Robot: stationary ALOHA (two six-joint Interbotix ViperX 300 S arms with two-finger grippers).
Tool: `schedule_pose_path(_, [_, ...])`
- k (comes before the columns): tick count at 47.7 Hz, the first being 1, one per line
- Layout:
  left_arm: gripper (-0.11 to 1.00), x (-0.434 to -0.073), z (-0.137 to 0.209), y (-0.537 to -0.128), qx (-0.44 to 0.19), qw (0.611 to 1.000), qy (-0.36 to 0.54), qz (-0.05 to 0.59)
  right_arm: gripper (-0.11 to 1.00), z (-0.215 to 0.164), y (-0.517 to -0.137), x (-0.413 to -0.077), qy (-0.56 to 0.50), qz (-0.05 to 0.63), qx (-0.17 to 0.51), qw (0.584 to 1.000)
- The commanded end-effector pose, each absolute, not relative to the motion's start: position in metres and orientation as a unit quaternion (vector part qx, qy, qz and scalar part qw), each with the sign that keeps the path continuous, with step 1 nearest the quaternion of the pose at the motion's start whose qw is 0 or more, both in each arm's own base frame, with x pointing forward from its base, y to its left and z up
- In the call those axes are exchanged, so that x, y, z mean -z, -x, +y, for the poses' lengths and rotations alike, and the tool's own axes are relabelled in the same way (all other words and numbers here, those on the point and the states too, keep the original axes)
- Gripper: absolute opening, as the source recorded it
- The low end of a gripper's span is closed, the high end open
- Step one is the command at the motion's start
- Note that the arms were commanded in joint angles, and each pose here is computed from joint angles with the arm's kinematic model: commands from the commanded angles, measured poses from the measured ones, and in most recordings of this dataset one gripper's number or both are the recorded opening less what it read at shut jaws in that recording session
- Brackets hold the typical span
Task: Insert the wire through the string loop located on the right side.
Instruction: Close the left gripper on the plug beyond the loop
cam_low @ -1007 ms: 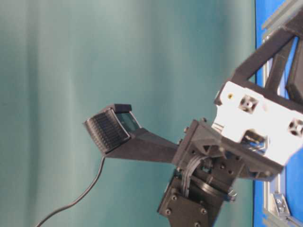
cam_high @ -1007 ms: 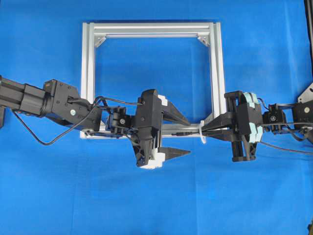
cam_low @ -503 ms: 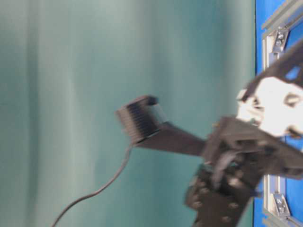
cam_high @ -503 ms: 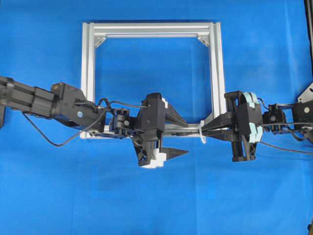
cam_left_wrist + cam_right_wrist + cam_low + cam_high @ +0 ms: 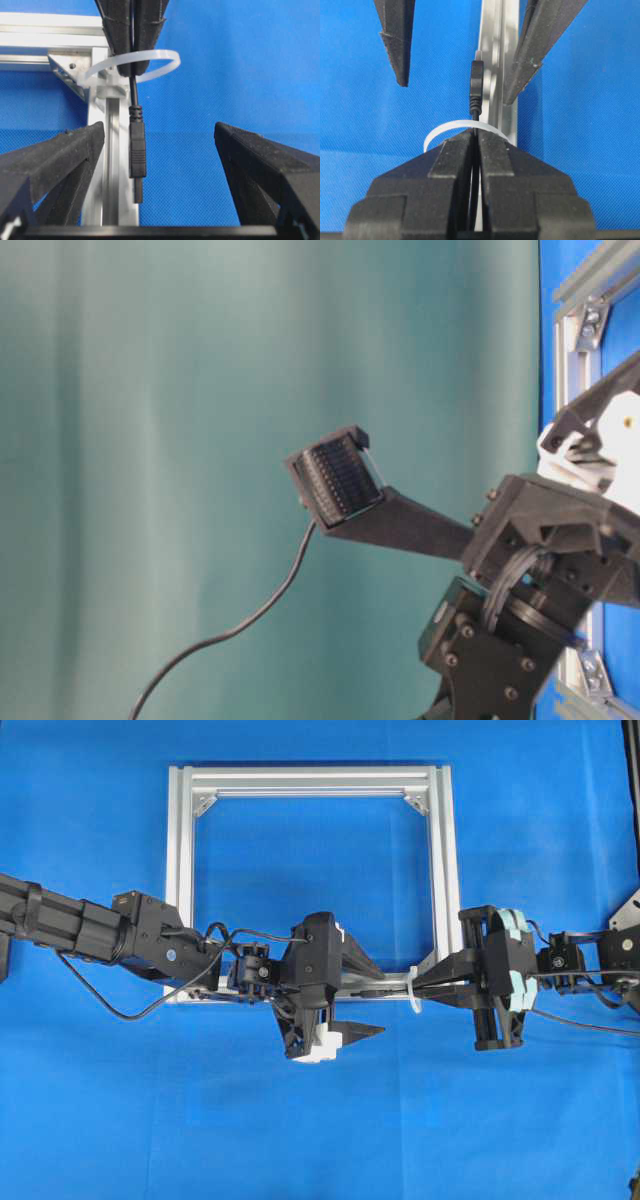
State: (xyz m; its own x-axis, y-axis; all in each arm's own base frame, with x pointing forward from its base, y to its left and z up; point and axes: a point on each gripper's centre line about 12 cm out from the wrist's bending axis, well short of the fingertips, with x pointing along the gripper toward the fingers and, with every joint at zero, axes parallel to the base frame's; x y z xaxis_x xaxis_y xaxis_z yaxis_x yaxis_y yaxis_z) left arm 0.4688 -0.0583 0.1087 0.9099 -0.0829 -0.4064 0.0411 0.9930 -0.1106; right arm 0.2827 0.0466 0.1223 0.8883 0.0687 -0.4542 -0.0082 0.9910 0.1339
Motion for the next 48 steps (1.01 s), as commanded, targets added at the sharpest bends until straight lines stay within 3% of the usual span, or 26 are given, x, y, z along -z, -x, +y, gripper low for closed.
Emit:
schedule_pose_path(1, [0.86, -0.1245, -0.0569, -0.4745, 0.032, 0.980, 0.052, 0.188, -0.03, 0.0469, -0.2871, -0.1290, -0.065, 0.220, -0.021, 0.973])
schedule_pose_path(41, [0.84, -0.1266, -0.0550, -0.4766, 0.029, 0.981, 0.056, 0.186, -0.03, 0.0470, -0.2875, -0.1294, -0.065, 0.219, -0.021, 0.973])
schedule_pose_path(45, [0.78, -0.1261, -0.0552, -0.4775, 0.029, 0.980, 0.057, 0.191, -0.03, 0.0470, -0.2875, -0.1293, -0.065, 0.220, -0.021, 0.973])
schedule_pose_path(48, [0.62, -0.1239, -0.0556, -0.4781, 0.029, 0.977, 0.056, 0.203, -0.03, 0.0470, -0.2875, -0.1294, -0.065, 0.219, -0.021, 0.973])
